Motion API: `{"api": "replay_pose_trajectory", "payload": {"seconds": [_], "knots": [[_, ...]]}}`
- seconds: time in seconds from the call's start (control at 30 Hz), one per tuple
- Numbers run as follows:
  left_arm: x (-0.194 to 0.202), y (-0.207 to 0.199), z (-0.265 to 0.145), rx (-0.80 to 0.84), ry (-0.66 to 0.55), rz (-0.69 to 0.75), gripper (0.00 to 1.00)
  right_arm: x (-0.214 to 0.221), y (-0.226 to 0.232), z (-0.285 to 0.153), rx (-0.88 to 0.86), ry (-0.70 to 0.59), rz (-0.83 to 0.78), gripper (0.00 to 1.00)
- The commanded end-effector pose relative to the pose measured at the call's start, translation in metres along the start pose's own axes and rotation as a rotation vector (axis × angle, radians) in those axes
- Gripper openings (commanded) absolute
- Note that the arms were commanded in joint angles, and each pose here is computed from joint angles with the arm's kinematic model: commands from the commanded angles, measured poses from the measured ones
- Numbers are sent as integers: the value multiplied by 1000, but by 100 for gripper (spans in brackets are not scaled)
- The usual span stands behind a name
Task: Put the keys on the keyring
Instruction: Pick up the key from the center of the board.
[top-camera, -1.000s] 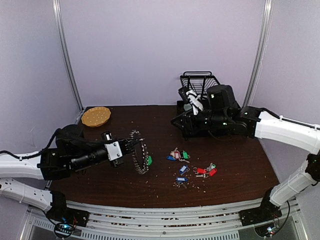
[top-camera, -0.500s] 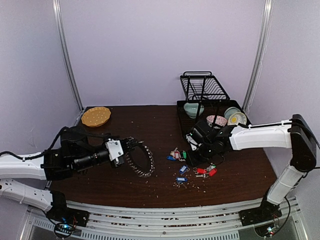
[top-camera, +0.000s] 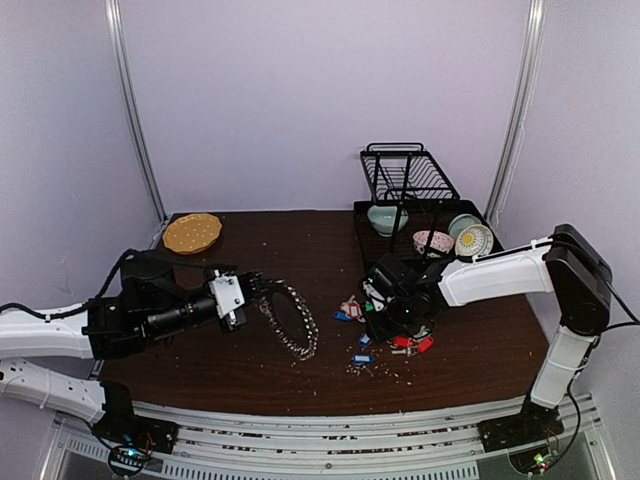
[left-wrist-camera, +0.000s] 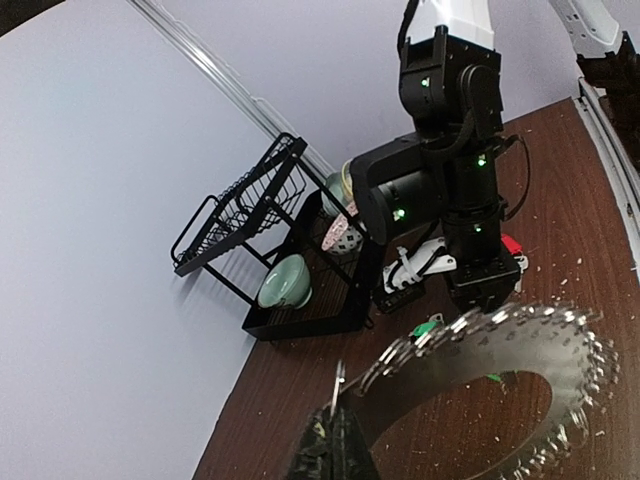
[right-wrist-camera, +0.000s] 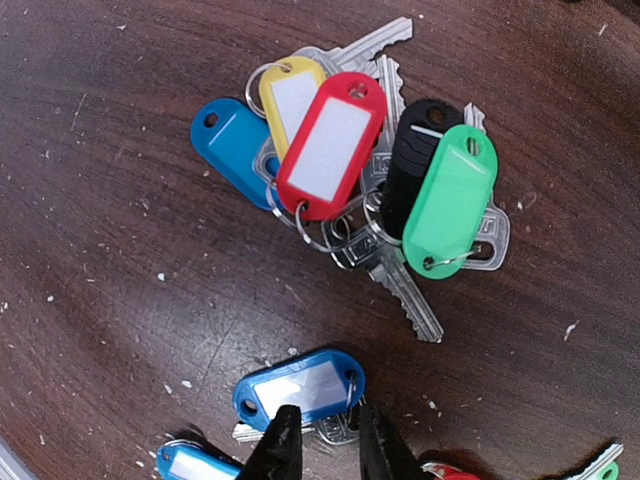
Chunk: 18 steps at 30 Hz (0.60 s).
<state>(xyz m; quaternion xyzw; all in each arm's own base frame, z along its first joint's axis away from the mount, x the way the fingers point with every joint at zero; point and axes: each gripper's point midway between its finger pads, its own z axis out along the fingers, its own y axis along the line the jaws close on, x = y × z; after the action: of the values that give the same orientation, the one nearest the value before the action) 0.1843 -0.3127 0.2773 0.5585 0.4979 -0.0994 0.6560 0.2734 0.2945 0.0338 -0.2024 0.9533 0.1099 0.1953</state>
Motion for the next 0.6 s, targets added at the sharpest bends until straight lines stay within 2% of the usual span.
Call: {"api": "replay_pose_trajectory", "payload": {"seconds": [0.0,0.23,0.4,0.57], "knots": [[-21,17,-4,-54,-94,-27,0,0,-6,7,33,8,-21,21],[-19,19,-3,-57,-85,-28,0,1,-6,7,30,12,-30,0],[-15,23,-3,-81,-70,-13,0,-14,3,-17,2,-14,-80,0],[-13,21,-2,-75,-61,24,0,-48,63,-98,-227,-168,-331,0]]}}
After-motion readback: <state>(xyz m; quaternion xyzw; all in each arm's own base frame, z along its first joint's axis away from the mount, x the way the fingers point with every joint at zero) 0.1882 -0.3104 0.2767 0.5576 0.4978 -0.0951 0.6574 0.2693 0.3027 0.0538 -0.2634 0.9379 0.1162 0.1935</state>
